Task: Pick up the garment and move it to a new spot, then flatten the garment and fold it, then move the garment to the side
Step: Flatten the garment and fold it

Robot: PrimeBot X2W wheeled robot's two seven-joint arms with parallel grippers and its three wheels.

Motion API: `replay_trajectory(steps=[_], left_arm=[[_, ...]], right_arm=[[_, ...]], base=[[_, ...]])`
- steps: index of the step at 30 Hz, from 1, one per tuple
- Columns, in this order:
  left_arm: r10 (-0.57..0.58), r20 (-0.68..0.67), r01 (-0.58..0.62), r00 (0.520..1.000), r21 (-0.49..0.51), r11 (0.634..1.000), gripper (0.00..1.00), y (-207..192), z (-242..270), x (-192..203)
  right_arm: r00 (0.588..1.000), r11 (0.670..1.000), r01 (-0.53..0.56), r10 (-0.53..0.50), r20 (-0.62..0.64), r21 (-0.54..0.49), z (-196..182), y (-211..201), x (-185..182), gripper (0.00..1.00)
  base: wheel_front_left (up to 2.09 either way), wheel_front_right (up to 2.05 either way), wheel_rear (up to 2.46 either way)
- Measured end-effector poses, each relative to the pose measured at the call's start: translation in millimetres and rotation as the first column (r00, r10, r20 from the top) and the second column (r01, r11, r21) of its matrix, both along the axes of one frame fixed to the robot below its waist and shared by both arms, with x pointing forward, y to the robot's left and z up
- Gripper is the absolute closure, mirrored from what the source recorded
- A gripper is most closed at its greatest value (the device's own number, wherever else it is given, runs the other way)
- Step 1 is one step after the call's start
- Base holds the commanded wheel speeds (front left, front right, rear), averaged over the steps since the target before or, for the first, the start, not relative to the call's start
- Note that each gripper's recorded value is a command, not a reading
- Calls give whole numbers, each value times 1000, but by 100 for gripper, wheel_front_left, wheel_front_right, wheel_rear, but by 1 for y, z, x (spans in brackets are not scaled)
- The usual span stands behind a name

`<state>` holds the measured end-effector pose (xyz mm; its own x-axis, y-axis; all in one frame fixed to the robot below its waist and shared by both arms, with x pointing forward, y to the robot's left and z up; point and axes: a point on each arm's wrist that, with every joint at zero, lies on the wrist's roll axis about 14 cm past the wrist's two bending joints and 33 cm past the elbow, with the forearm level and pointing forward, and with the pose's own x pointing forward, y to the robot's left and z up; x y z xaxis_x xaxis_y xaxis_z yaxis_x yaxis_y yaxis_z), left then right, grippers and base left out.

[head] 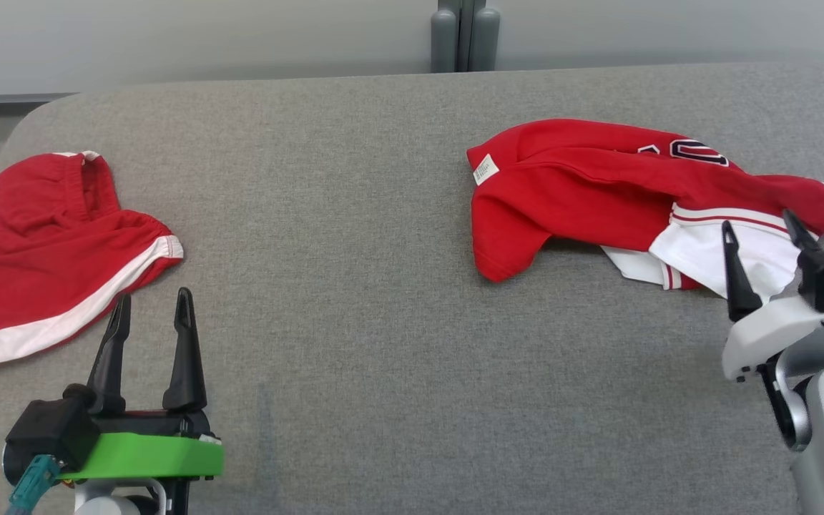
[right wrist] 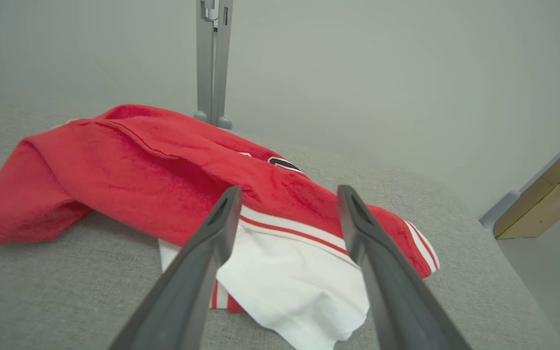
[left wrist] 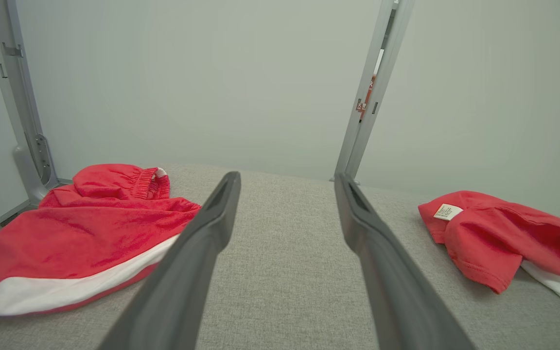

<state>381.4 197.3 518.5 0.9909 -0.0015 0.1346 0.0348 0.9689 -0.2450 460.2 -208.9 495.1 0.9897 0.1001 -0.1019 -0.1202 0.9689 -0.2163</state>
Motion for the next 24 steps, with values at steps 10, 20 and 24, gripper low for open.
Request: replay_trajectory(steps=[10, 20, 24], left_arm=[[9, 21, -9, 1000, 18, 1000, 0, 3, 7, -11], [-15, -23, 16, 1000, 29, 999, 0, -2, -6, -15], [-99, -83, 99, 992, -5, 995, 0, -27, -21, -2]], right_arm=[[989, 982, -82, 60, 132, 173, 15, 46, -46, 0], [991, 973, -87, 62, 121, 215, 11, 55, -57, 0], [991, 969, -82, 56, 119, 235, 9, 56, -56, 0]], base=[[0, 0, 0], [0, 0, 0], [0, 0, 0]])
